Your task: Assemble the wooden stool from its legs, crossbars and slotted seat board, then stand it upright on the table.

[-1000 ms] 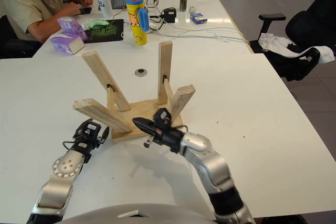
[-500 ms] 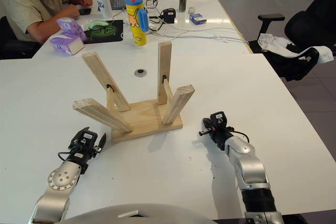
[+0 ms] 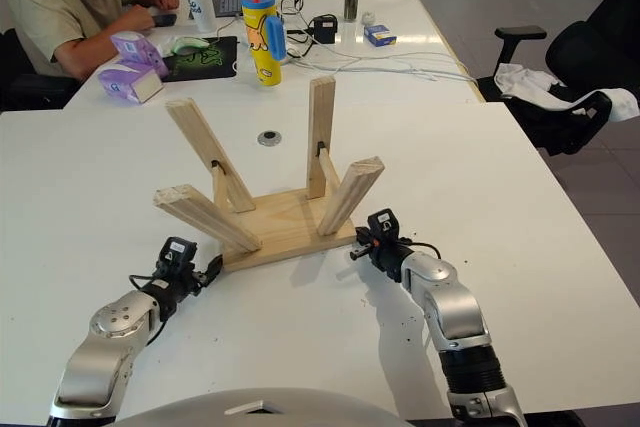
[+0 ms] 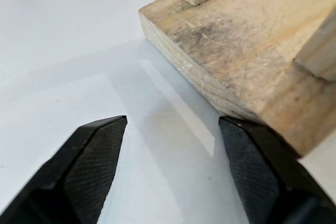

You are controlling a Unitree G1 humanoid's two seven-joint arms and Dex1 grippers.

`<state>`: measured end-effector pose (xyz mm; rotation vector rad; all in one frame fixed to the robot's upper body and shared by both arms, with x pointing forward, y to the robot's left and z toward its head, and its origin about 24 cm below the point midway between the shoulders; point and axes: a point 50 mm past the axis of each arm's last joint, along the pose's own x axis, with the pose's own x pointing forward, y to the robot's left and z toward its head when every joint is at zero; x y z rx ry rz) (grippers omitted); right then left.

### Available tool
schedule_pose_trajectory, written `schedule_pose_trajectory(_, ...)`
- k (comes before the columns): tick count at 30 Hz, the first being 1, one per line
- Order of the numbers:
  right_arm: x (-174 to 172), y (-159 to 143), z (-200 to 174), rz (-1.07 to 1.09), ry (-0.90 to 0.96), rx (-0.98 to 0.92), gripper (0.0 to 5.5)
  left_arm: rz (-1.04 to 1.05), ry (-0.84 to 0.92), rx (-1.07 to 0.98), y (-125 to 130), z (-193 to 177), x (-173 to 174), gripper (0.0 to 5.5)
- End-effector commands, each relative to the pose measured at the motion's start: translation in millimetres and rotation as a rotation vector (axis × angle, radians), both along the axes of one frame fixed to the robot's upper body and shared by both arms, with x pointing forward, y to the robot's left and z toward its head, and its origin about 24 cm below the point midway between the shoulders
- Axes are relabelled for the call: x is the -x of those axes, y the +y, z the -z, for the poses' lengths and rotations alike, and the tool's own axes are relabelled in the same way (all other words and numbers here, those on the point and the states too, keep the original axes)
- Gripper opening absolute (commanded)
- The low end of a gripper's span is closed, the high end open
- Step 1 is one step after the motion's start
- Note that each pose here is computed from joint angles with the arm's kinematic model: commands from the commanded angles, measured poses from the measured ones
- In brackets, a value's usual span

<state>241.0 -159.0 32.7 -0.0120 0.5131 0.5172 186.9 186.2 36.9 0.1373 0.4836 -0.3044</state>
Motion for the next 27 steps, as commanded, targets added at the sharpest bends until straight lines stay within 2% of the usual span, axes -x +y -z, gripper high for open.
schedule_pose_trajectory(1,-2.5,45.1,-47.8,-0.196,-0.087,-0.242,0.02,0.265,-0.244,0.305,-50.9,-65.8,-22.4,3.30)
schedule_pose_trajectory(6,-9.0,45.0,-77.6,-0.189,-0.140,-0.292,0.02,0.321,-0.243,0.333,-52.9,-77.2,-22.6,3.30)
schedule_pose_trajectory(14,-18.0,32.7,-101.9,-0.139,-0.197,-0.309,0.02,0.334,-0.177,0.281,-47.8,-63.6,-13.6,3.30)
schedule_pose_trajectory(17,-22.7,26.4,-95.9,-0.098,-0.186,-0.255,0.02,0.316,-0.199,0.289,-46.7,-66.5,-15.6,3.30)
schedule_pose_trajectory(21,-38.3,8.3,-92.8,0.057,-0.204,-0.237,0.02,0.319,-0.201,0.287,-45.9,-67.9,-19.5,3.30)
schedule_pose_trajectory(27,-44.9,-2.5,-85.9,0.130,-0.208,-0.178,0.02,0.312,-0.187,0.240,-36.4,-62.4,-18.3,3.30)
